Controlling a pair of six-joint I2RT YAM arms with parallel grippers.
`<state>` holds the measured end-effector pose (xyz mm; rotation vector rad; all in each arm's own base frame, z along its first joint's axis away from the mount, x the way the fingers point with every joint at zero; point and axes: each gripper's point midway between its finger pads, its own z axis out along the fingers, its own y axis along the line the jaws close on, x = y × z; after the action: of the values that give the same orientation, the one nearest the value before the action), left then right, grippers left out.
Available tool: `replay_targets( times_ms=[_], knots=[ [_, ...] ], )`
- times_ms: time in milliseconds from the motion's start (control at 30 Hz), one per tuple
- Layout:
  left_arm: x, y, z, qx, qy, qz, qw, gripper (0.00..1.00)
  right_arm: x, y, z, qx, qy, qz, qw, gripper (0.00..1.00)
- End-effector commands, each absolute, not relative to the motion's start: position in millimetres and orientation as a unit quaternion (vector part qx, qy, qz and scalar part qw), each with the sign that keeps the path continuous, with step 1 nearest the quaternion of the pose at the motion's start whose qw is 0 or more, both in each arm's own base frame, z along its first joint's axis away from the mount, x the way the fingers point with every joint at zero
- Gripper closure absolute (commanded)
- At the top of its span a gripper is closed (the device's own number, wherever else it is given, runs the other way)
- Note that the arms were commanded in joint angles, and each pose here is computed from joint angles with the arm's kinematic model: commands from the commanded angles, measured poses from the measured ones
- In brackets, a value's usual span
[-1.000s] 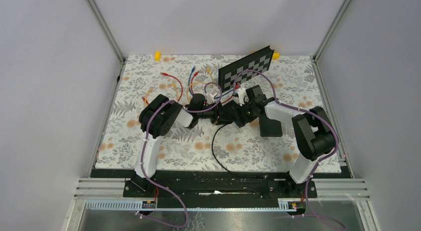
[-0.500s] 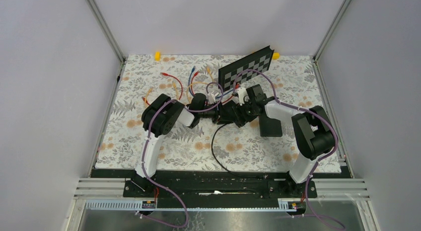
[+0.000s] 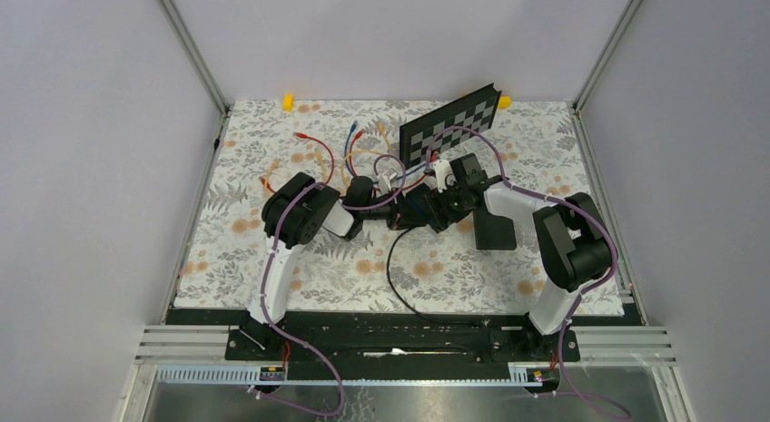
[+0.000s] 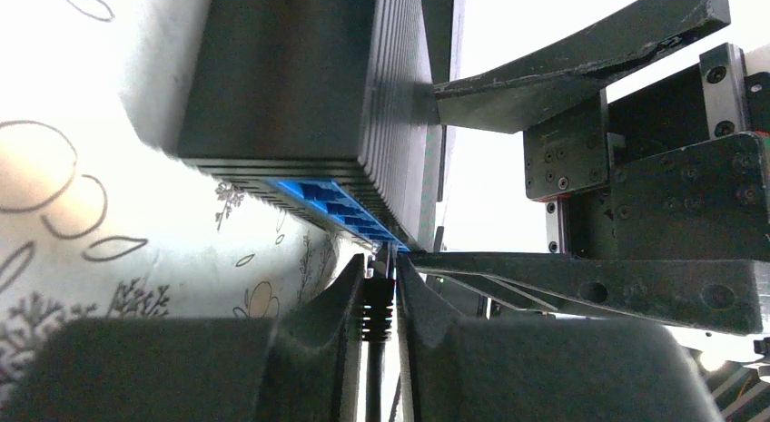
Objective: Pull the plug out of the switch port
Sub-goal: Pull the connector from the switch port.
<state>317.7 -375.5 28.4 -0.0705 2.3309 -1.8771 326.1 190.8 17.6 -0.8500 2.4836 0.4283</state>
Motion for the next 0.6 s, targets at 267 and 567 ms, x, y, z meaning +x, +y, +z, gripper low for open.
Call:
replay_targets(
  times_ms=[267,567],
  knots=[
    [322,-374,21,-0.033,0.773,-0.630,0.068,0.98,318,195,9,-0.315,0.909,0.172,0.213,0.74],
    [320,-370,17,-0.054,0.789,-0.608,0.063,1.00,332,179,16,-0.288,0.918,0.119,0.245,0.74]
  ],
)
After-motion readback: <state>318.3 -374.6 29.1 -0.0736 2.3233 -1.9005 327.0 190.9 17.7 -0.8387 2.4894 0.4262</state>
